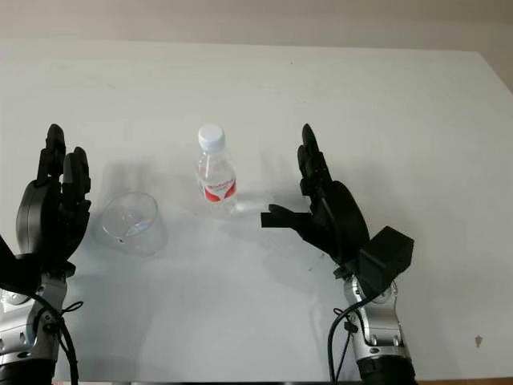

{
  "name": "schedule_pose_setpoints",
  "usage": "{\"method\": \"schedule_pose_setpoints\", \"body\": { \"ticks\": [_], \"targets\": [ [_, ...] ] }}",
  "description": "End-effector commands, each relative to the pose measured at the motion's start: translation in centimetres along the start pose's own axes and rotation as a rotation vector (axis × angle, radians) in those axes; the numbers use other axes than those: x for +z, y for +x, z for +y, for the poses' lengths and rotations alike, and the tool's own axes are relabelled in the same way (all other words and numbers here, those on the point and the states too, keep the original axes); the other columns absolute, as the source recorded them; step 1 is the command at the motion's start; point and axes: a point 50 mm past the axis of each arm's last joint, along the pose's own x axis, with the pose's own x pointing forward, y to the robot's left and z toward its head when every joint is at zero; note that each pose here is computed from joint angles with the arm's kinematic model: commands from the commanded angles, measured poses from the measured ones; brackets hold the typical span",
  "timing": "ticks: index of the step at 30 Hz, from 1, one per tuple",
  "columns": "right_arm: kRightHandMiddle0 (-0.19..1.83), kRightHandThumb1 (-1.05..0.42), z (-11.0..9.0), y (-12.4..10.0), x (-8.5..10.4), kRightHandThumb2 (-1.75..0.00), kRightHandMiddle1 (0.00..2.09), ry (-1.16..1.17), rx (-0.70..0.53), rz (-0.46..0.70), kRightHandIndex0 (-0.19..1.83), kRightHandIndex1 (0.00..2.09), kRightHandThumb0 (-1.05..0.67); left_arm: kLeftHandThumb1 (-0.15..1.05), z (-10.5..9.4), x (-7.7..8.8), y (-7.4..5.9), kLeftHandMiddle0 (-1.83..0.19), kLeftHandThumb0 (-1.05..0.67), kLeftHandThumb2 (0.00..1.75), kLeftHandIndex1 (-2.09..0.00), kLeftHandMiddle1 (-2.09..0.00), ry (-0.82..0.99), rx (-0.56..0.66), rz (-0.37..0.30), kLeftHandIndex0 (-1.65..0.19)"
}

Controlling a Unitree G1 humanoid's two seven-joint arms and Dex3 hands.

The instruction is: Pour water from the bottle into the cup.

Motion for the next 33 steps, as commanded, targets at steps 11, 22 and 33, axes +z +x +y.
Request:
{"method": "schedule_pose_setpoints", "body": {
  "ticks": [11, 22, 33],
  "targets": [
    [-0.19, -0.95, 3.1, 6.1, 1.4, -0.05, 0.00, 0.031, 0.193, -0.042, -0.19, 0.00, -0.99, 1.05, -0.6, 0.1, 0.1, 0.19, -0.72, 0.51, -0.02, -0.05, -0.017, -0.012, -0.037, 0.19],
    [-0.19, -0.94, 4.5, 7.8, 0.8, -0.05, 0.00, 0.088, 0.266, 0.003, -0.19, 0.00, -1.02, 1.05, -0.4, 0.1, -0.1, 0.19, -0.71, 0.52, -0.03, -0.05, -0.014, 0.001, -0.042, 0.19],
    [-0.19, -0.92, 5.5, 8.1, 0.3, -0.05, 0.00, 0.101, 0.349, 0.019, -0.19, 0.00, -0.98, 1.05, -0.5, 0.2, 0.2, 0.19, -0.71, 0.52, -0.02, -0.04, -0.011, -0.001, -0.045, 0.19]
  ]
}}
